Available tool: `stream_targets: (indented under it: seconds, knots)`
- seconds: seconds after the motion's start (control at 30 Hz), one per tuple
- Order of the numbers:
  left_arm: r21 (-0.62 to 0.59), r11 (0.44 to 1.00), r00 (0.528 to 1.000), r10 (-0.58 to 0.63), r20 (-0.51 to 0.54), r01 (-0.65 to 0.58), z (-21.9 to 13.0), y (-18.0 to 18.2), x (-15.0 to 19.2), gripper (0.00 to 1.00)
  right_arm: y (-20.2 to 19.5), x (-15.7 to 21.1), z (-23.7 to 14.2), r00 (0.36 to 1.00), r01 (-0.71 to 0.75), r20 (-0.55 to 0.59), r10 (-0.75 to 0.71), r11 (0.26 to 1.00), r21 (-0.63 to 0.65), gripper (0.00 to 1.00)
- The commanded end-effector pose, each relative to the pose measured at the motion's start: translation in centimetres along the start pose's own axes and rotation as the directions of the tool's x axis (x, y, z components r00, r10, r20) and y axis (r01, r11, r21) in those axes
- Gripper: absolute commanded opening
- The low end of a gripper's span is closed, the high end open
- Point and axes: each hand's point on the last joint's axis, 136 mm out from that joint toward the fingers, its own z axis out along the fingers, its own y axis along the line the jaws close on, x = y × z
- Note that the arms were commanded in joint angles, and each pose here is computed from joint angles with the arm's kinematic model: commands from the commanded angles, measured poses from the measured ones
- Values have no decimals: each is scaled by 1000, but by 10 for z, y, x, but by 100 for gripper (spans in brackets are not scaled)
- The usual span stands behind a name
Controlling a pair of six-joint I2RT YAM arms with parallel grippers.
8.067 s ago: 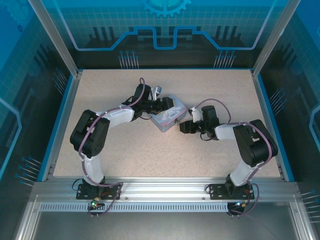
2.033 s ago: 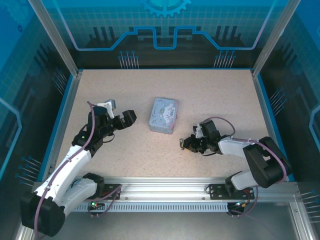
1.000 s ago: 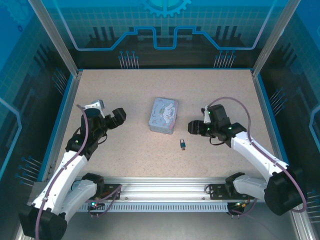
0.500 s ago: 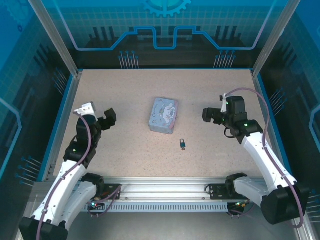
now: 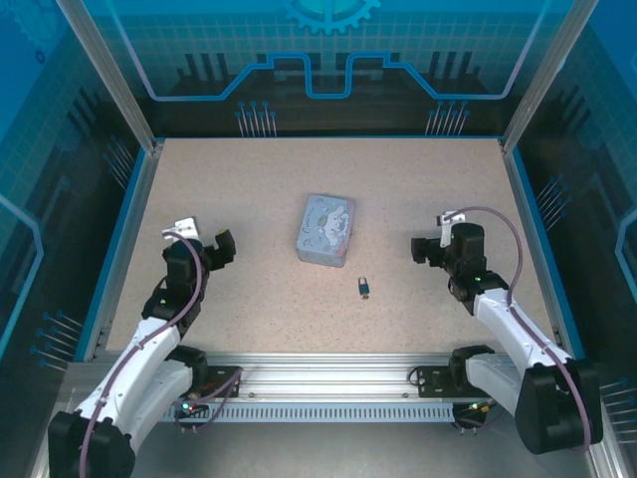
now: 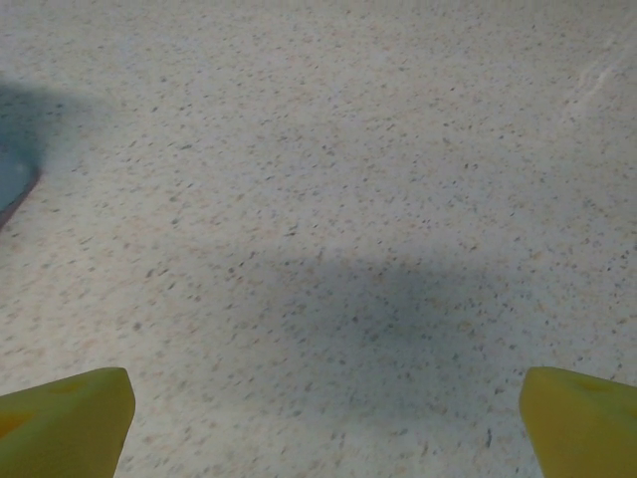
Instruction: Unlock the padlock with the key
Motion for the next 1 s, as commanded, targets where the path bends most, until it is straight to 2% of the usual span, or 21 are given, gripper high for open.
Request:
stream_targets:
  seconds: [0.0, 0.13, 0.3, 0.4, 0.5, 0.63, 0.67, 0.87, 0.97]
  knots:
    - [-32, 999, 999, 11, 40, -10, 5, 6, -5, 99, -11, -28, 8, 982, 4, 189, -9, 1000, 30, 100]
    - [-24, 999, 999, 28, 33, -27, 10, 4, 0, 99, -13, -24, 18, 968, -4, 253, 1, 1000, 12, 100]
    - [-23, 999, 999, 41, 14, -41, 18, 2, 7, 99, -1, -31, 28, 948, 59, 316, -41, 997, -48, 100]
    - [-24, 998, 998, 64, 6, -64, 23, 1, 10, 99, 10, -30, 37, 942, 76, 333, -35, 991, -110, 100]
    - [-30, 996, 996, 86, 2, -86, 28, 2, 14, 99, 16, -17, 52, 937, 95, 345, -49, 988, -120, 100]
    - [-37, 992, 993, 121, -16, -121, 35, 3, 22, 99, 16, -17, 67, 964, 89, 260, -56, 989, -118, 100]
    - [-42, 991, 991, 129, -16, -130, 37, 4, 24, 99, 10, -17, 75, 979, 58, 202, -38, 994, -93, 100]
    - [-35, 980, 981, 193, -12, -194, 62, -1, 33, 99, 7, -20, 78, 979, 53, 200, -39, 996, -69, 100]
    - [47, 967, 969, 248, 14, -249, 75, -22, 30, 99, 8, -20, 78, 979, 55, 199, -40, 996, -70, 100]
